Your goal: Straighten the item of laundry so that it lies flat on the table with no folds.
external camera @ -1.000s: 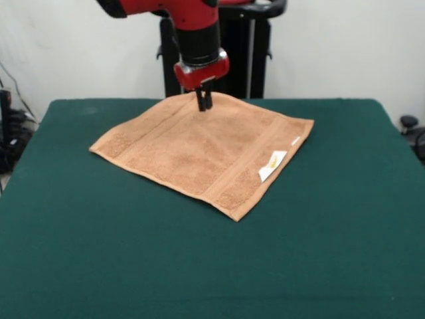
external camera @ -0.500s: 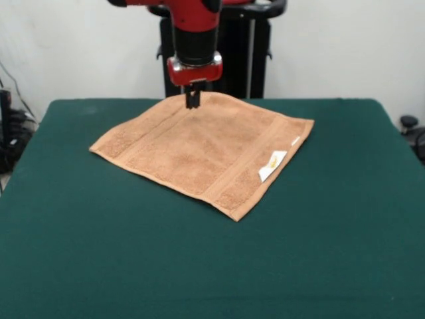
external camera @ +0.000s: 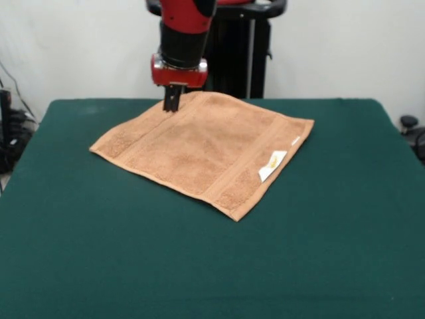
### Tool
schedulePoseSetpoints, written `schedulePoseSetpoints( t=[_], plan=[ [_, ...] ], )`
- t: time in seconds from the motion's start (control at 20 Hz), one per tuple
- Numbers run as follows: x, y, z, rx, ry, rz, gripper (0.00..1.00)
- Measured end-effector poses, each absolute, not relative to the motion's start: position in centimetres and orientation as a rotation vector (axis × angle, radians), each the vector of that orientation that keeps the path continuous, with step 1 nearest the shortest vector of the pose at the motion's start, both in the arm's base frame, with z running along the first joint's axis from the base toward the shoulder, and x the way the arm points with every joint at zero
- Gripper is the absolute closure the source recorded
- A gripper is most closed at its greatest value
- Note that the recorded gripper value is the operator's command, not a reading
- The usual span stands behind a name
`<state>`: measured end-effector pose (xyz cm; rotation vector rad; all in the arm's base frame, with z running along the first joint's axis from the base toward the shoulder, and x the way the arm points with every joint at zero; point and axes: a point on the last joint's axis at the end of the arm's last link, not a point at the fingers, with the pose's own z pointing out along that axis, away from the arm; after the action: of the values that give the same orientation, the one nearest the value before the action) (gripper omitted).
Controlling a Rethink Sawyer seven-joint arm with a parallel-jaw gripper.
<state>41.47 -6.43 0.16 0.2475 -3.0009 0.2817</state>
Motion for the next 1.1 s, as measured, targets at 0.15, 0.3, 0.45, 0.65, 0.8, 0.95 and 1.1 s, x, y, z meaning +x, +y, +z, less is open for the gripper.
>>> schedulePoseSetpoints(
  t=[0.15,0.3,0.45,0.65,0.8,0.95,1.1],
  plan=[
    [43.2,-7.2,-0.1,0.22,-3.016,0.334,1.0],
    [44.9,-8.5,-1.7,0.165,-3.023,0.357,1.0],
    [45.5,-9.3,-3.5,0.139,-3.018,0.354,1.0],
    [46.0,-9.5,-4.5,0.131,-2.989,0.372,1.0],
    [46.1,-9.4,-4.5,0.136,-2.985,0.384,1.0],
    [46.1,-9.3,-4.6,0.149,-2.981,0.396,1.0],
    [46.1,-9.3,-4.6,0.154,-2.98,0.4,1.0]
  ],
)
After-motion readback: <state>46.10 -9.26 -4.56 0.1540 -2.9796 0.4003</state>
